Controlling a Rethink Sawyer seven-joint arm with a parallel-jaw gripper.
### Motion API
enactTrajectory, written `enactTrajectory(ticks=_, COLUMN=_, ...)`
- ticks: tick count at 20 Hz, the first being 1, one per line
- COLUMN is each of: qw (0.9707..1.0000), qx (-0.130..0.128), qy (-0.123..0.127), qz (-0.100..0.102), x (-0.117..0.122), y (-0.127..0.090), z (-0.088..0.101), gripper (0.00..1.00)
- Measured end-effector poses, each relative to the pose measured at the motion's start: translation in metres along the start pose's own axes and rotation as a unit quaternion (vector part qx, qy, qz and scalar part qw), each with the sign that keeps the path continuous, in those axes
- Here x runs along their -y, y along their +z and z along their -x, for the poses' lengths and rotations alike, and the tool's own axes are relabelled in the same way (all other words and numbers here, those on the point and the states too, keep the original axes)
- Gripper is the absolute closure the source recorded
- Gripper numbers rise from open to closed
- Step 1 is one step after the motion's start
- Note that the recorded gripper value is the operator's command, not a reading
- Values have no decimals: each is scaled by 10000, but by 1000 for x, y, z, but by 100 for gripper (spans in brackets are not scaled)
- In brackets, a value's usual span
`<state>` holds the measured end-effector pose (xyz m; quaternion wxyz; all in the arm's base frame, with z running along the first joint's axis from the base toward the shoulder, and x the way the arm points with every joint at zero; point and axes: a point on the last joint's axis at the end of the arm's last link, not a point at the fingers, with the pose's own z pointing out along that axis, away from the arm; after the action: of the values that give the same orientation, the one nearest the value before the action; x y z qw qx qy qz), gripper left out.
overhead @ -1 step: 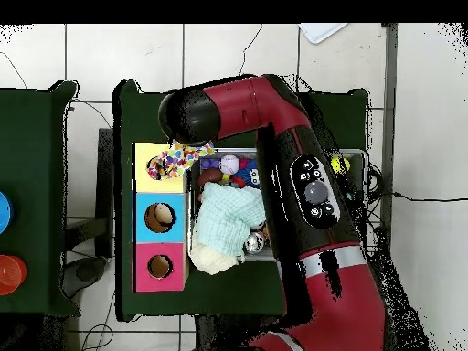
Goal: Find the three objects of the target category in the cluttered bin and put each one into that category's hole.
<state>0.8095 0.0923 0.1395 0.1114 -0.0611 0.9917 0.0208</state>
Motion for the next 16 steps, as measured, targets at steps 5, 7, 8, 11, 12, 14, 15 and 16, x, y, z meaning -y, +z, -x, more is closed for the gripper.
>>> enactTrajectory(ticks=5, qw=9983, qx=-527, qy=135, qz=218, x=-15, y=-18, z=-8, gripper=100)
enactTrajectory(ticks=7, qw=9972, qx=-681, qy=147, qz=272, x=-21, y=-21, z=-11, gripper=100)
enactTrajectory(ticks=8, qw=9966, qx=-754, qy=136, qz=294, x=-25, y=-21, z=-13, gripper=100)
enactTrajectory(ticks=11, qw=9954, qx=-897, qy=87, qz=330, x=-34, y=-19, z=-21, gripper=100)
enactTrajectory(ticks=12, qw=9951, qx=-927, qy=72, qz=336, x=-35, y=-17, z=-24, gripper=100)
enactTrajectory(ticks=14, qw=9943, qx=-1000, qy=35, qz=358, x=-39, y=-10, z=-32, gripper=100)
enactTrajectory(ticks=15, qw=9940, qx=-1027, qy=22, qz=375, x=-41, y=-5, z=-36, gripper=100)
enactTrajectory(ticks=16, qw=9936, qx=-1055, qy=8, qz=392, x=-42, y=1, z=-41, gripper=100)
